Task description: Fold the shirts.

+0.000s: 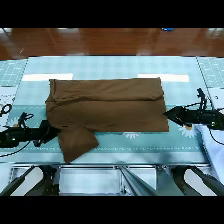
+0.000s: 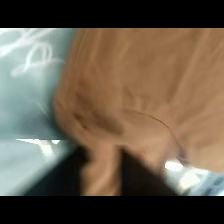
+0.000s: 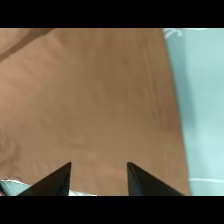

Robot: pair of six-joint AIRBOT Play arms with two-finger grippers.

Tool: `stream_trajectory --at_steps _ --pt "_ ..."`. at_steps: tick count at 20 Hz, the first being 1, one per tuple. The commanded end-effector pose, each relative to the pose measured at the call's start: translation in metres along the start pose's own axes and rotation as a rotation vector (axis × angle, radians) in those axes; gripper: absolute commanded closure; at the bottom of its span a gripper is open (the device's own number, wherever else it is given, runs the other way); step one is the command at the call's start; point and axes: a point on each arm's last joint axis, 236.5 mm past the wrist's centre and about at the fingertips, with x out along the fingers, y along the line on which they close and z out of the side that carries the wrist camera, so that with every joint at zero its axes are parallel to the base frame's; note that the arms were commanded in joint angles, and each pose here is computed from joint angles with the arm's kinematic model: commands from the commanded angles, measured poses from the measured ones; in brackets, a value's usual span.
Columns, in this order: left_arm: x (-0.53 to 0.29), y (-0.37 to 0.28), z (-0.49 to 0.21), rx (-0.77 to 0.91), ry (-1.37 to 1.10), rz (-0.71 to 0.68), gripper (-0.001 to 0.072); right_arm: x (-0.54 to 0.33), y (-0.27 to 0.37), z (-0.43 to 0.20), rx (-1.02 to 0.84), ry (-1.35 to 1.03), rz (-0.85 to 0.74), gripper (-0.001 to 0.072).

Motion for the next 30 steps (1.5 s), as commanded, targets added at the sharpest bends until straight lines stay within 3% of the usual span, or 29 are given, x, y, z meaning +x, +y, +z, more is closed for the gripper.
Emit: stream_trajectory --at_steps 1,4,7,12,18,19,20,21,30 --pt "0.013 -0.016 0.002 0.065 0.001 -0.027 0.0692 -0.004 -0.002 0.011 0.021 -0.048 0.006 0.0302" --pt "0.006 -0.026 -0.005 0.139 0.042 -0.053 0.0693 -0.025 -0.041 0.017 0.107 -0.085 -0.056 0.0302" --pt "0.0 -0.032 -0.004 0.157 0.05 -0.067 0.0693 -0.037 -0.095 -0.019 0.234 0.03 -0.257 0.0302" --pt "-0.001 -0.033 -0.005 0.158 0.058 -0.069 0.0692 -0.011 -0.082 -0.047 0.207 0.163 -0.235 0.0302" --pt "-0.001 -0.033 -0.005 0.158 0.055 -0.069 0.0692 0.042 -0.051 -0.036 0.166 0.244 -0.132 0.0307" --pt "-0.001 -0.033 -0.005 0.158 0.056 -0.069 0.0692 0.048 -0.044 -0.026 0.153 0.221 -0.117 0.0403" --pt "-0.001 -0.033 -0.004 0.16 0.055 -0.068 0.0692 0.051 -0.036 -0.019 0.13 0.204 -0.1 0.0595" --pt "-0.002 -0.034 -0.003 0.167 0.051 -0.069 0.0692 0.051 -0.025 -0.012 0.076 0.197 -0.072 0.0685" --pt "-0.054 -0.092 0.064 0.293 -0.122 -0.109 0.0692 0.019 0.016 0.049 -0.101 0.111 -0.049 0.0686"
